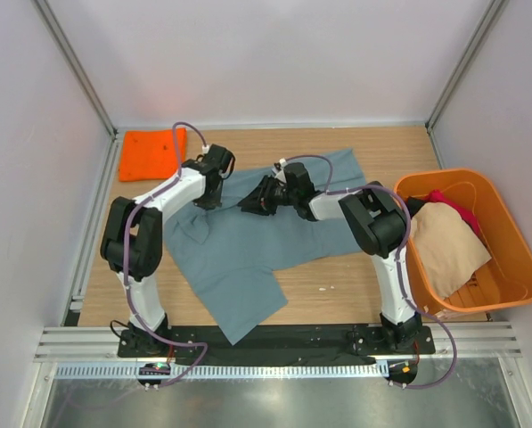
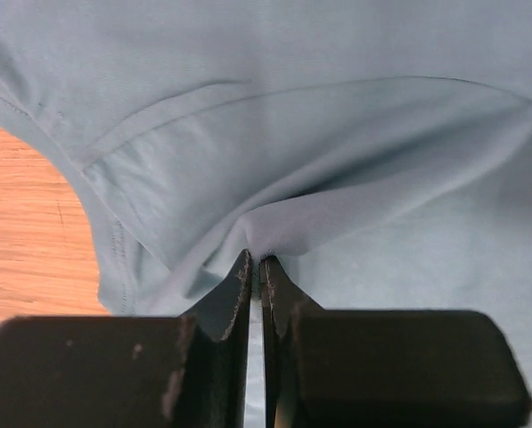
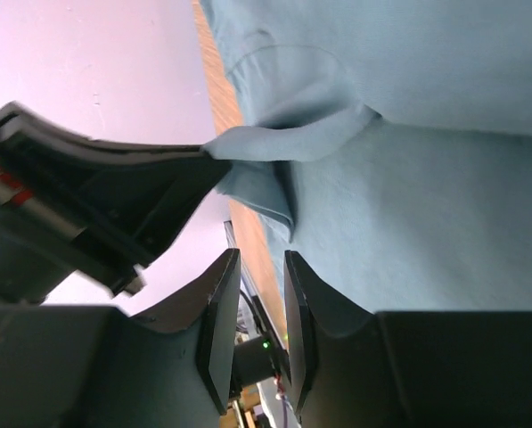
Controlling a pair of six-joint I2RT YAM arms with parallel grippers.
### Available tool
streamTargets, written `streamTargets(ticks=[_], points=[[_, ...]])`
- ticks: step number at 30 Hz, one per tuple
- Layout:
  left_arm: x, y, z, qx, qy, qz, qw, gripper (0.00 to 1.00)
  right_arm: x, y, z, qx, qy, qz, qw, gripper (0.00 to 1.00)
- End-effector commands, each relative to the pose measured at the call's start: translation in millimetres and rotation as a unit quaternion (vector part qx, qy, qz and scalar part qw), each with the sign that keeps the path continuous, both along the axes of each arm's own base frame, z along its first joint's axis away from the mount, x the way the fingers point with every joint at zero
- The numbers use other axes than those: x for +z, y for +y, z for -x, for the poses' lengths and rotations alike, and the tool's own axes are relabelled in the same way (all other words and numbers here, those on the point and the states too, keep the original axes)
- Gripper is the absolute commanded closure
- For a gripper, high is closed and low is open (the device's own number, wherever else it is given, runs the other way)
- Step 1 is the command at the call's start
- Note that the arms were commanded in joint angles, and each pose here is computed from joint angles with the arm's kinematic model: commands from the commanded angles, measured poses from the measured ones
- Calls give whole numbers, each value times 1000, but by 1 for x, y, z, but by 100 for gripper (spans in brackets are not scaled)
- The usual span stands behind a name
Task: Fold and stack the t-shirts
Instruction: Fold the tshirt
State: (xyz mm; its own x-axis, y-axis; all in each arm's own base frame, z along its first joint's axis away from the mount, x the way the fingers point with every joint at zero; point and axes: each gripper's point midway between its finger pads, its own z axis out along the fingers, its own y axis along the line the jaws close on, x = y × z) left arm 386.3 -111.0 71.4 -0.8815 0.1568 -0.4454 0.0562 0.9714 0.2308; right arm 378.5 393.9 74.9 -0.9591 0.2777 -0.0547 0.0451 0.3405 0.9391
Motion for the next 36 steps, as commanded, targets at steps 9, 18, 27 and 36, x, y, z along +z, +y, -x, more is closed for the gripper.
streamTargets(ticks=[9,18,27,36], points=[[3,21,-28,22,-6,8,1000,79,16,56,-3,25,-27,-40,998,68],[18,10,-26,33,-15,51,998,50,5,75,-5,33,-27,-43,998,64],[37,20,21,88,-7,84,993,44,0,88,-15,27,-23,-47,998,63],[22,8,76,120,-10,181,976,50,15,85,-12,22,-19,-41,999,63]])
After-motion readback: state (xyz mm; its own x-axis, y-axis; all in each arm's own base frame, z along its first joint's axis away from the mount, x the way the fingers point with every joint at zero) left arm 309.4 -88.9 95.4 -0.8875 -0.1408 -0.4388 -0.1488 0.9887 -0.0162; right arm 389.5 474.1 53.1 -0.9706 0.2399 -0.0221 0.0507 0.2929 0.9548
